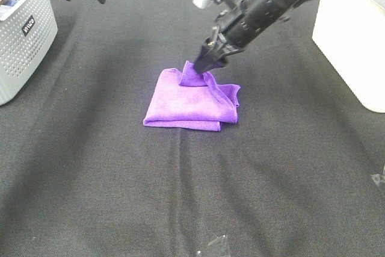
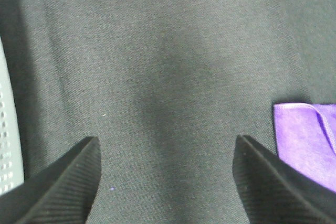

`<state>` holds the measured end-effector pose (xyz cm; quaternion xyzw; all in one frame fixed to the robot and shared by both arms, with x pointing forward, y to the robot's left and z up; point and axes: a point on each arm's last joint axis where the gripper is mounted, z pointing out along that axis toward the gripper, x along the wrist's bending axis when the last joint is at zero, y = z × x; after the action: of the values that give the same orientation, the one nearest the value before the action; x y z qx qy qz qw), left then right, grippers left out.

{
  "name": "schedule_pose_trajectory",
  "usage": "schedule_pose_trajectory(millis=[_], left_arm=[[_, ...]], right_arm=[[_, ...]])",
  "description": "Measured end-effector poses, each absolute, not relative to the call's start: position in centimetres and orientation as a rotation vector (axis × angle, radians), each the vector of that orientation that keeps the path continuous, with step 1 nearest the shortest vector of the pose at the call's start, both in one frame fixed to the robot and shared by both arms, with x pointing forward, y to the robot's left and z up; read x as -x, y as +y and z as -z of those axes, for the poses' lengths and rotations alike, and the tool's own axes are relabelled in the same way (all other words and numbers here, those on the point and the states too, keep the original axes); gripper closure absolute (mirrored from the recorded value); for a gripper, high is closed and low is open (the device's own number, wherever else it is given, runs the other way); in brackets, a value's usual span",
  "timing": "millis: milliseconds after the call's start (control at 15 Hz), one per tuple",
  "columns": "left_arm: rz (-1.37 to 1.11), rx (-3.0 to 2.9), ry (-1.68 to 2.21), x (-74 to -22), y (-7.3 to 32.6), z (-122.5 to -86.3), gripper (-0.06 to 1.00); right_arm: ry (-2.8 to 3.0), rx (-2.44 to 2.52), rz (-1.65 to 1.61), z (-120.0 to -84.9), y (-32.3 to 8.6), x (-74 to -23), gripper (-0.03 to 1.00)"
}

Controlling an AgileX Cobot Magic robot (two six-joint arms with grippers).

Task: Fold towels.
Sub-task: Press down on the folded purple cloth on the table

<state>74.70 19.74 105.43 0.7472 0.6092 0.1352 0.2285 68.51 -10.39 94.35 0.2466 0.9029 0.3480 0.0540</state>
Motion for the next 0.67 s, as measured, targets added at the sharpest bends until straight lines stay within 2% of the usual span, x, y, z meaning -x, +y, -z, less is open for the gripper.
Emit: schedule_pose_trajectory(millis=[200,600,667], left_arm=[[-0.343,-2.051,1.663,-74.7,19.5,-105.5,0.27],[-0.334,-2.054,1.652,-74.6,19.4,-105.5,0.27],[-0.334,-2.055,1.651,-74.6,19.4,-105.5,0.27]], right_arm=[[2.711,-0.703,-1.189,-93.9,-9.7,-68.7,0.3],[2.718,-0.719,-1.086,-90.5,-10.0,-69.5,0.31],[2.722,-0.719,-1.083,-90.4,-10.0,-69.5,0.34]])
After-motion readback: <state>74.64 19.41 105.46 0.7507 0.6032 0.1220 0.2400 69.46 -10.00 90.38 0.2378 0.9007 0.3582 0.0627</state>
